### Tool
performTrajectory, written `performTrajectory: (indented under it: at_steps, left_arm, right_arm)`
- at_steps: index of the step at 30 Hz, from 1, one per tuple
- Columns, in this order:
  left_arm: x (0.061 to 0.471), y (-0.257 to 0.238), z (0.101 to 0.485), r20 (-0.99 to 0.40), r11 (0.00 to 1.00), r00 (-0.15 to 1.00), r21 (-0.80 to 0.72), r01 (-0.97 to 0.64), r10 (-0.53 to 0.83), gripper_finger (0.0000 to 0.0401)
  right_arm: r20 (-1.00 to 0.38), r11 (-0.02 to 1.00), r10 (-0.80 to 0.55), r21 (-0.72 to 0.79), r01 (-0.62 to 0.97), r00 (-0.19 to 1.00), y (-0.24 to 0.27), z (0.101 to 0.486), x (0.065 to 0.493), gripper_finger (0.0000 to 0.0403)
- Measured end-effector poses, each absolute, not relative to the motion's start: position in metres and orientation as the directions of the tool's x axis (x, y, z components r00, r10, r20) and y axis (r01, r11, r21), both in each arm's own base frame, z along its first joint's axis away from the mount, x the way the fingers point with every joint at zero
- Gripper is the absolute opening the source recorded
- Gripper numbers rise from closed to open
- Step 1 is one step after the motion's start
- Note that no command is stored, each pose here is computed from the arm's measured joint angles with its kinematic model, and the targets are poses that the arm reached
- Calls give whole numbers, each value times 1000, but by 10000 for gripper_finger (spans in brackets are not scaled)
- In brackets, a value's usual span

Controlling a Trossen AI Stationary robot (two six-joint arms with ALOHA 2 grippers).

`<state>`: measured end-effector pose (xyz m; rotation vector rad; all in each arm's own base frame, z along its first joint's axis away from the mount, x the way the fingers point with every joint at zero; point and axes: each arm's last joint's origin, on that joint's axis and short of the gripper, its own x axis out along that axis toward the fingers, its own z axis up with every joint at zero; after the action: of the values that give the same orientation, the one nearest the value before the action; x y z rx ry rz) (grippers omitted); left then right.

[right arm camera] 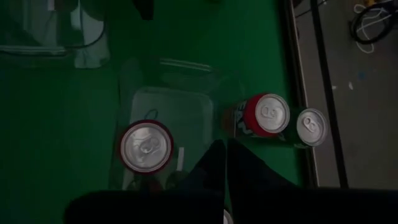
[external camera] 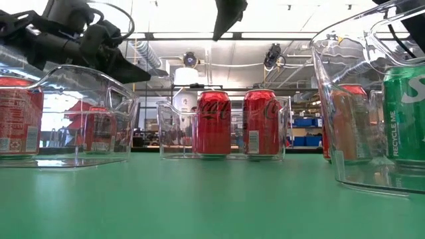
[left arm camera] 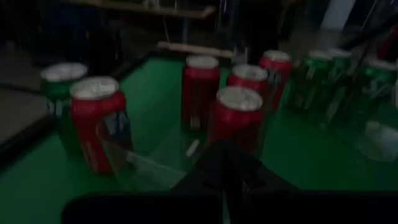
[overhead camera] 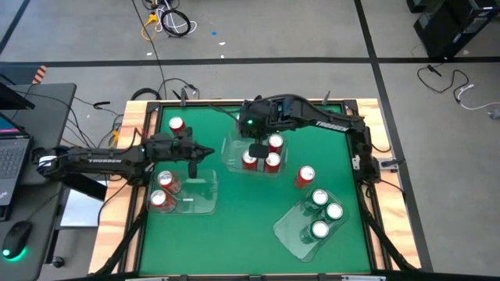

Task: Sort soda cans
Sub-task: Put the bottom red soda can into the bottom left transparent bin

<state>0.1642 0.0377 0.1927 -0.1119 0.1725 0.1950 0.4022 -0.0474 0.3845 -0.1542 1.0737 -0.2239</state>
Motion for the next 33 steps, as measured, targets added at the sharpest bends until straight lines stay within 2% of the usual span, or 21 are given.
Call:
performTrajectory:
  at_steps: [12, 21, 27, 33]
  left_arm:
    - [168, 42, 229, -423, 952, 866, -25, -304, 265, 1]
    - [165, 43, 262, -477, 933, 819, 4, -359, 318, 2]
    - [164, 43, 262, -493, 933, 811, 7, -359, 316, 2]
    - [163, 42, 259, -525, 935, 794, 9, -355, 307, 2]
  right_arm:
    - [-831, 962, -273, -250, 114, 484, -54, 398, 392, 0]
    - [-834, 957, -289, -255, 137, 470, -67, 394, 391, 0]
    - [-888, 968, -244, -201, 149, 389, -56, 370, 393, 0]
    - [-938, 969, -198, -143, 203, 285, -16, 353, 374, 0]
